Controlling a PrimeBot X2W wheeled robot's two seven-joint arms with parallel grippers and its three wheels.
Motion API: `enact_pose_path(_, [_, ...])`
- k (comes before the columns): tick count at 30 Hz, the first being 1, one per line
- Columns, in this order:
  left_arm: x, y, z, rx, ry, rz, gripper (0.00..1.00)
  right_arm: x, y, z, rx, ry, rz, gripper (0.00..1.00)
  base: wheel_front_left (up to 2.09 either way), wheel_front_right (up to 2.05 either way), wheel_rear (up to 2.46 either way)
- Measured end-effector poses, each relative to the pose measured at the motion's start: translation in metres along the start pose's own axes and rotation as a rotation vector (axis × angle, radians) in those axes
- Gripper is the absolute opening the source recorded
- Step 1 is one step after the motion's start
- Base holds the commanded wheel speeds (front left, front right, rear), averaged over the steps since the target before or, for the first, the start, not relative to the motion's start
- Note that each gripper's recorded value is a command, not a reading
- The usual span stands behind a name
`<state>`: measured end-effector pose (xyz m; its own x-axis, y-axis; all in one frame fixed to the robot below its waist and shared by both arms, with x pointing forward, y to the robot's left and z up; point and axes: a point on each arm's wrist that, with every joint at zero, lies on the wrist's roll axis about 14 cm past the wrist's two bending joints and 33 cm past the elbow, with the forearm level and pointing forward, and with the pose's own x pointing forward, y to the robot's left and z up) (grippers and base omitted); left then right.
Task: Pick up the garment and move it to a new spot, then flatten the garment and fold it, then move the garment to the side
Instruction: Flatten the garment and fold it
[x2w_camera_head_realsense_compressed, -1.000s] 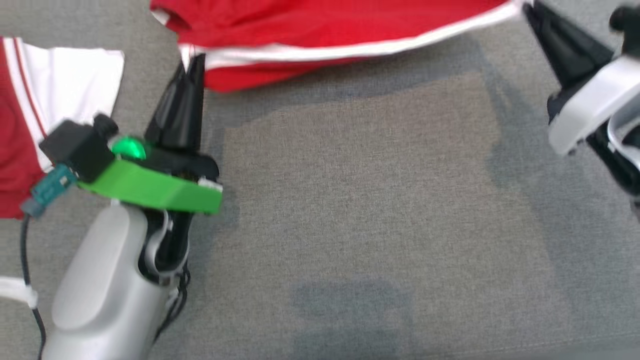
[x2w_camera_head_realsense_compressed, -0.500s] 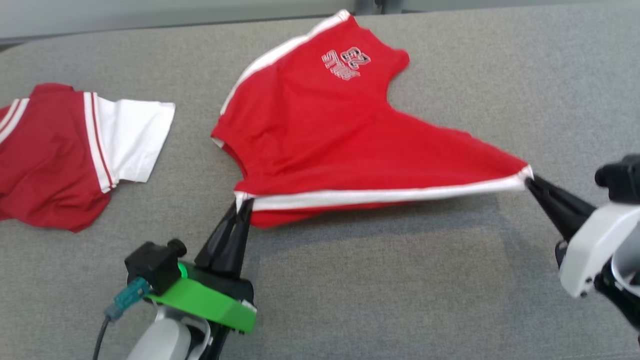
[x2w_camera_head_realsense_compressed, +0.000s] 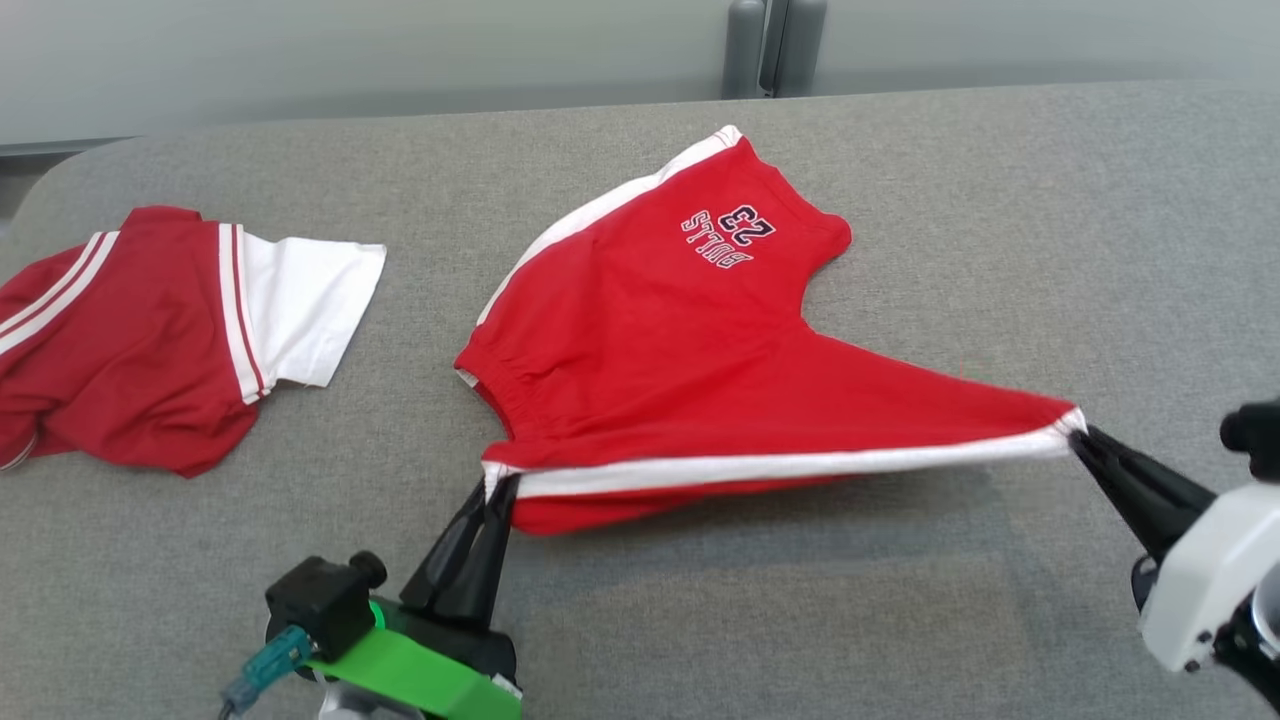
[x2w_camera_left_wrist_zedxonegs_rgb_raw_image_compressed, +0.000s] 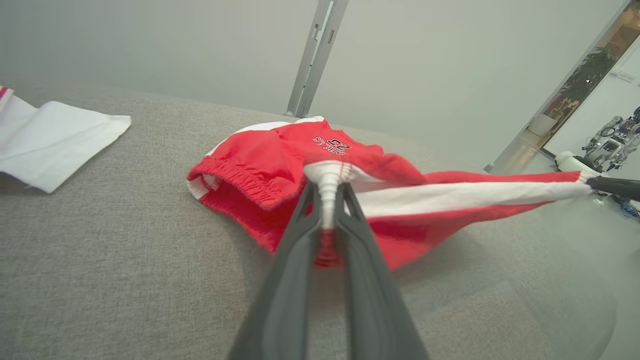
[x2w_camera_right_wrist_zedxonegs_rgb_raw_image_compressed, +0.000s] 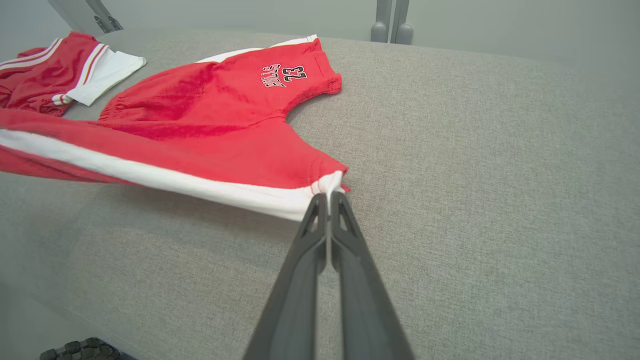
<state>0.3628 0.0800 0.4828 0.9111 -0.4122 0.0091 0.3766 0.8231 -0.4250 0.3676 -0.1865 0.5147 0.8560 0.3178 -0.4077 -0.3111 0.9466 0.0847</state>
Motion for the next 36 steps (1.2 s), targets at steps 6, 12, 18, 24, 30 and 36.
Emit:
enact_pose_path(6, [0.024, 0.003, 0.019, 0.000, -0.057, -0.009, 0.00, 0.030, -0.001, 0.020, -0.093, 0.035, 0.053, 0.00, 0.00, 0.00, 0.00])
enact_pose_path(12, [0.061, 0.005, 0.038, -0.008, -0.104, -0.030, 0.00, 0.084, -0.007, 0.053, -0.271, 0.108, 0.088, 0.00, 0.00, 0.00, 0.00])
enact_pose_path(18, [0.087, 0.012, 0.048, -0.011, -0.127, -0.016, 0.00, 0.136, -0.009, 0.083, -0.373, 0.098, 0.090, 0.00, 0.00, 0.00, 0.00])
enact_pose_path(24, [0.102, 0.025, 0.044, -0.011, -0.104, 0.012, 0.00, 0.187, -0.006, 0.094, -0.439, 0.113, 0.100, 0.00, 0.00, 0.00, 0.00])
enact_pose_path(30, [0.107, 0.047, 0.033, -0.010, -0.063, 0.069, 0.00, 0.234, 0.011, 0.107, -0.473, 0.075, 0.132, 0.00, 0.00, 0.00, 0.00])
enact_pose_path(36, [0.110, 0.069, 0.027, 0.006, -0.025, 0.122, 0.00, 0.272, 0.016, 0.108, -0.467, 0.063, 0.137, 0.00, 0.00, 0.00, 0.00])
